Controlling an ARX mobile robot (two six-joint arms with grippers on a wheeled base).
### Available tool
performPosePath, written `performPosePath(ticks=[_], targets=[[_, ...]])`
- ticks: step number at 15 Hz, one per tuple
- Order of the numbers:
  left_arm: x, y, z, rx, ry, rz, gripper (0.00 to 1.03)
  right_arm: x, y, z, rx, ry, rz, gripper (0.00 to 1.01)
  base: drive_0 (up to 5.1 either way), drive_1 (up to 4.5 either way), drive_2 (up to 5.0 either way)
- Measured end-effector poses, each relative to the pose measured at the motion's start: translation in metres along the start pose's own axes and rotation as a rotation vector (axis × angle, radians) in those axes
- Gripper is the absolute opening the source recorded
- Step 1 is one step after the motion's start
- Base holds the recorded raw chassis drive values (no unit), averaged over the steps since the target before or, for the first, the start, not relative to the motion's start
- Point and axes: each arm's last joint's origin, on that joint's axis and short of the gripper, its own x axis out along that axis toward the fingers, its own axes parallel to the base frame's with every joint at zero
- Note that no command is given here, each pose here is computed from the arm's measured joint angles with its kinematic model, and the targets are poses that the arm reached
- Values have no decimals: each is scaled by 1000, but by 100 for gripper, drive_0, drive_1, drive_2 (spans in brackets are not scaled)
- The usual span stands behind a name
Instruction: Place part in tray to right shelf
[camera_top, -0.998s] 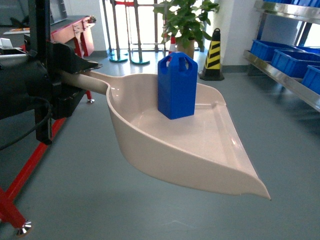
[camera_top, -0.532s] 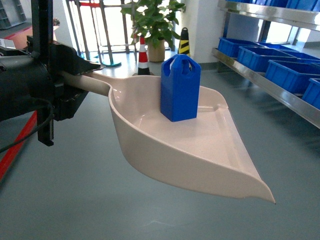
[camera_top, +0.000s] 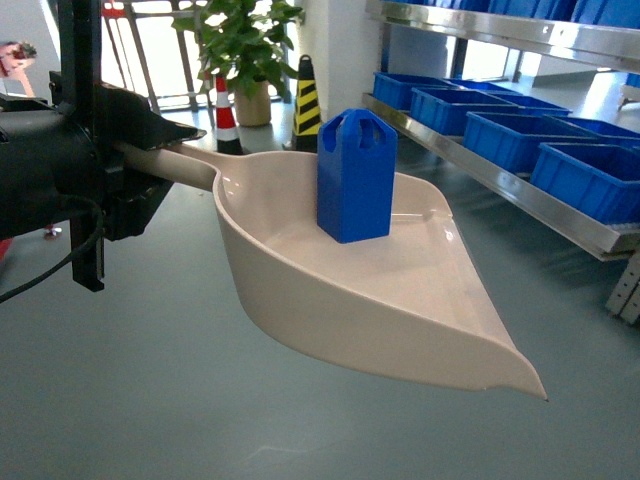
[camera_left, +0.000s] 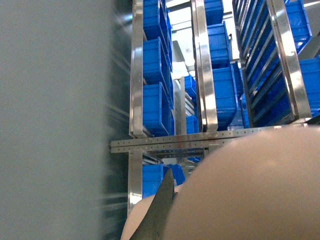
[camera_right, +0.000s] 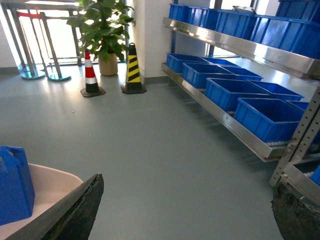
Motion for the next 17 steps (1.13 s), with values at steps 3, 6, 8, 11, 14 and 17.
performPosePath(ticks=[3, 6, 8, 11, 14, 17], targets=[[0, 0, 0, 0, 0, 0, 13, 0, 0, 0, 0, 0, 0, 98, -157, -157, -157], [0, 0, 0, 0, 0, 0, 13, 0, 0, 0, 0, 0, 0, 98, -160, -160, -160], [0, 0, 0, 0, 0, 0, 13, 0, 0, 0, 0, 0, 0, 98, -155, -155, -155], [0, 0, 0, 0, 0, 1, 13, 0, 0, 0, 0, 0, 0, 98, -169, -169, -169], [0, 0, 0, 0, 0, 0, 13, 0, 0, 0, 0, 0, 0, 98, -162, -162, -162], [0, 0, 0, 0, 0, 0, 13, 0, 0, 0, 0, 0, 0, 98, -161, -161, -161]])
